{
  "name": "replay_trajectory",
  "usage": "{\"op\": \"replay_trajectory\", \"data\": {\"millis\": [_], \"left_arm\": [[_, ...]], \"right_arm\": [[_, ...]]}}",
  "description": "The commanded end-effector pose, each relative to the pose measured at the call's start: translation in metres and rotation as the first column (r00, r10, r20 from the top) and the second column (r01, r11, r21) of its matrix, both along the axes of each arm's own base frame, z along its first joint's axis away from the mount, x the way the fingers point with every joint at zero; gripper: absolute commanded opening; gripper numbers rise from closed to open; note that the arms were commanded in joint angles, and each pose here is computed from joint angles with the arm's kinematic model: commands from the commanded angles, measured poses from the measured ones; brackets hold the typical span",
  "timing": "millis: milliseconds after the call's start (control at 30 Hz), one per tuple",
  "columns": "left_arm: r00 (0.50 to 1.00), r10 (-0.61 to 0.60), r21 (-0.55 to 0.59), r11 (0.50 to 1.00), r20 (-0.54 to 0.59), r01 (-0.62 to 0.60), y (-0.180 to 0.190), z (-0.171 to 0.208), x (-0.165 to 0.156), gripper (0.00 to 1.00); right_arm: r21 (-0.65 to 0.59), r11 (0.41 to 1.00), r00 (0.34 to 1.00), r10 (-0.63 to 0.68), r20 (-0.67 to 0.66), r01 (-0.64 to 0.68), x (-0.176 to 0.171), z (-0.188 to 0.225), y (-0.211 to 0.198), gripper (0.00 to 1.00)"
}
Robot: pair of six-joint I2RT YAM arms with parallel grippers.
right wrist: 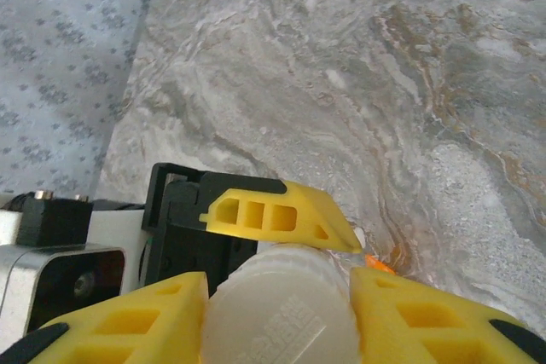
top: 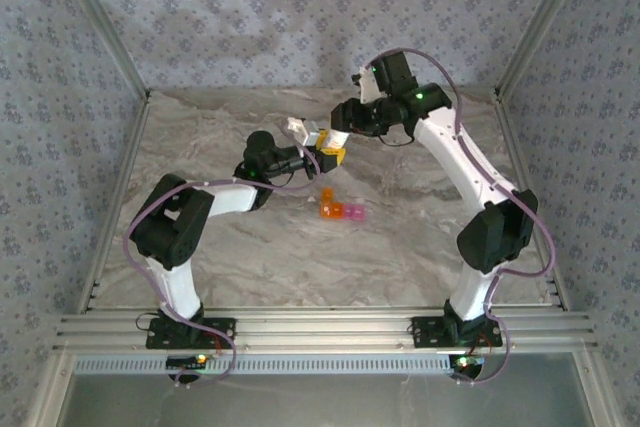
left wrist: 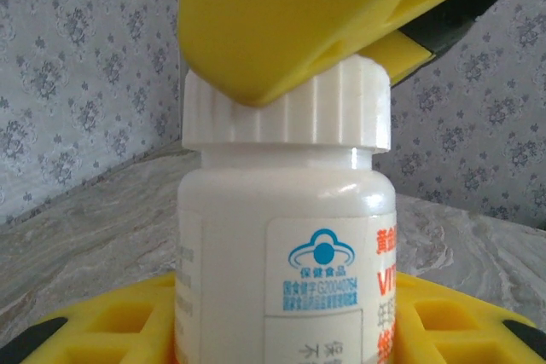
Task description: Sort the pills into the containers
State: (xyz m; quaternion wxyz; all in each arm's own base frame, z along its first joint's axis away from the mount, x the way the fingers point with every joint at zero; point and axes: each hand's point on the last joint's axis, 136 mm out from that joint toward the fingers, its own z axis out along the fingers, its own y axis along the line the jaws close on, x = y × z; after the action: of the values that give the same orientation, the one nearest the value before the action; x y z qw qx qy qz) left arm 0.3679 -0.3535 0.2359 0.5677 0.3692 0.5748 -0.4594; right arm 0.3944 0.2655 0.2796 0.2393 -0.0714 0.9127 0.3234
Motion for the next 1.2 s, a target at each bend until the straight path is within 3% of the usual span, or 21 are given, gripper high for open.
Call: {"op": "replay_trajectory", "data": {"millis": [0,333,633,833,1033,1167], "left_arm": [[0.994,-0.010,-0.070,0.997,0.109,0.017,-0.003,0.036,-0.006,0.00],[0.994,-0.007,-0.065,0.998,0.107,0.014,-0.003,0.035,-0.006,0.00],[0.995,-0.010,-0.059,0.998,0.097,0.016,-0.004,0.031,-0.005,0.00],[0.995,-0.019,-0.057,0.998,0.098,0.024,-0.004,0.031,-0.007,0.00],[0.994,-0.038,-0.055,0.998,0.099,0.043,-0.005,0.031,-0.011,0.00],[0.994,-0.051,-0.053,0.997,0.100,0.057,-0.005,0.033,-0.014,0.00]], "right_arm": [[0.004,0.994,0.990,-0.109,-0.089,0.110,-0.007,-0.019,0.006,0.45],[0.040,0.987,0.985,-0.153,-0.078,0.157,-0.007,-0.006,-0.003,0.49],[0.119,0.982,0.989,-0.149,0.004,0.147,-0.007,0.041,-0.021,0.81],[0.100,0.992,0.987,-0.084,0.139,0.071,-0.014,0.065,-0.035,0.87],[-0.008,0.990,0.945,0.139,0.297,-0.143,-0.026,0.066,-0.032,0.88],[-0.018,0.973,0.929,0.224,0.296,-0.229,-0.032,0.058,-0.032,0.88]]}}
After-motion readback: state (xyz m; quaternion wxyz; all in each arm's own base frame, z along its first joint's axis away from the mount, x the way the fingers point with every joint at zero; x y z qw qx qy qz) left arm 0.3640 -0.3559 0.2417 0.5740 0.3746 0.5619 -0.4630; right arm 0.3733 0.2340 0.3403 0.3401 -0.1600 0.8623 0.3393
